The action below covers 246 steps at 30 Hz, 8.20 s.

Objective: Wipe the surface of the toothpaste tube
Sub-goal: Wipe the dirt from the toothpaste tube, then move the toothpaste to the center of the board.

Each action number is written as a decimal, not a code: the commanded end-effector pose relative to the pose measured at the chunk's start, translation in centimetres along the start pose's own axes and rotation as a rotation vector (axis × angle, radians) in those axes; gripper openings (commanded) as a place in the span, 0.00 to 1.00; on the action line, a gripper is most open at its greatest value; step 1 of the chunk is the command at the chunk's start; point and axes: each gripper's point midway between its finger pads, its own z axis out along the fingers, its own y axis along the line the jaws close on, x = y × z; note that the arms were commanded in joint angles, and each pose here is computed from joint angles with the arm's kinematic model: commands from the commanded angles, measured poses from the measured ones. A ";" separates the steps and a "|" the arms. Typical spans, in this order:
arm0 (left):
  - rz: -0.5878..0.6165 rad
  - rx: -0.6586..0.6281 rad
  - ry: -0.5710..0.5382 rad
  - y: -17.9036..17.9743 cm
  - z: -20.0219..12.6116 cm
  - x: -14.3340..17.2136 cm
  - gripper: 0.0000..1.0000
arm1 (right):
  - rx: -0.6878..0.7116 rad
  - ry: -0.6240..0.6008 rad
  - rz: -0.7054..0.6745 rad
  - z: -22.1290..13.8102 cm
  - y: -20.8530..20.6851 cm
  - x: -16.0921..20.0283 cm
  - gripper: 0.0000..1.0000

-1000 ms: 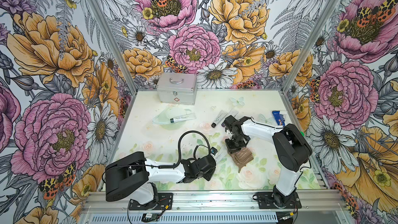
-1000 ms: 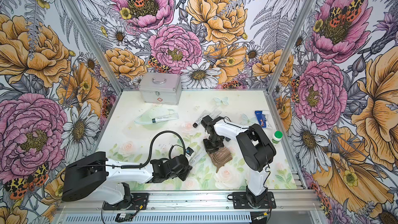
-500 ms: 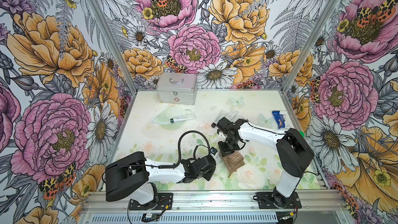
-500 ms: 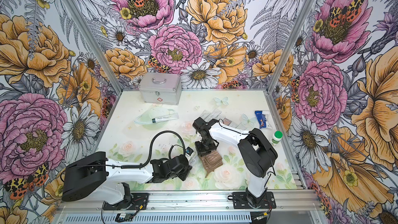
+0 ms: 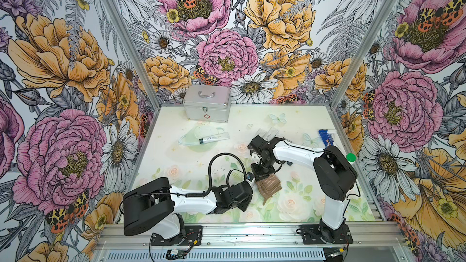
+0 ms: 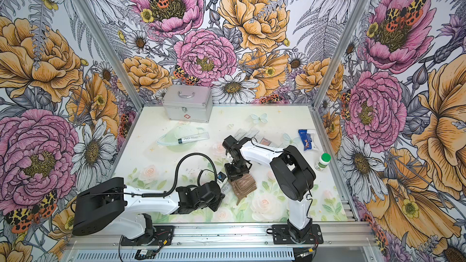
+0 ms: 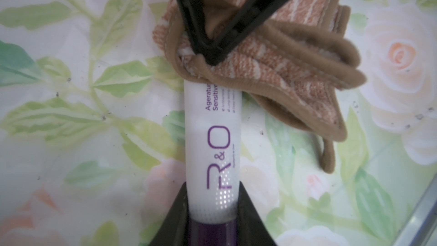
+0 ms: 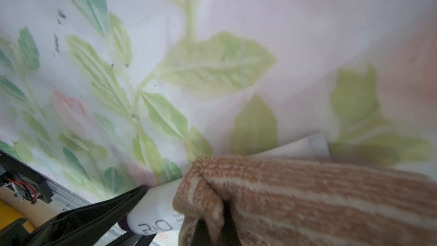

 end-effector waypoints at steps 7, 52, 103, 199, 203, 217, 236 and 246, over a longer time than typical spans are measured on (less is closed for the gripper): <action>-0.002 -0.024 0.011 0.9 0.0 0.7 0.24 | 0.290 0.054 0.073 2.4 -9.9 0.3 0.00; -0.004 -0.026 0.010 1.0 0.1 0.8 0.24 | 0.286 0.048 0.077 2.5 -9.9 0.1 0.00; -0.003 -0.026 0.011 1.0 0.1 0.6 0.24 | -0.017 0.054 -0.036 1.0 1.2 3.2 0.00; -0.283 -0.082 0.073 16.0 10.3 -15.9 0.34 | 0.140 -0.047 -0.021 0.0 -2.3 4.8 0.00; -0.274 -0.073 0.076 16.0 11.3 -17.0 0.34 | 0.137 -0.049 -0.021 -0.1 -2.3 4.9 0.00; -0.384 -0.130 -0.132 20.3 1.6 -22.5 0.89 | 0.139 -0.046 -0.016 -0.1 -2.5 5.3 0.00; -0.738 -0.306 -0.034 35.8 0.0 -14.5 0.90 | 0.141 -0.055 -0.016 -0.4 -2.7 5.8 0.00; -0.736 -0.294 0.035 35.2 2.2 -12.7 0.90 | 0.138 -0.062 -0.022 -0.8 -2.7 6.1 0.00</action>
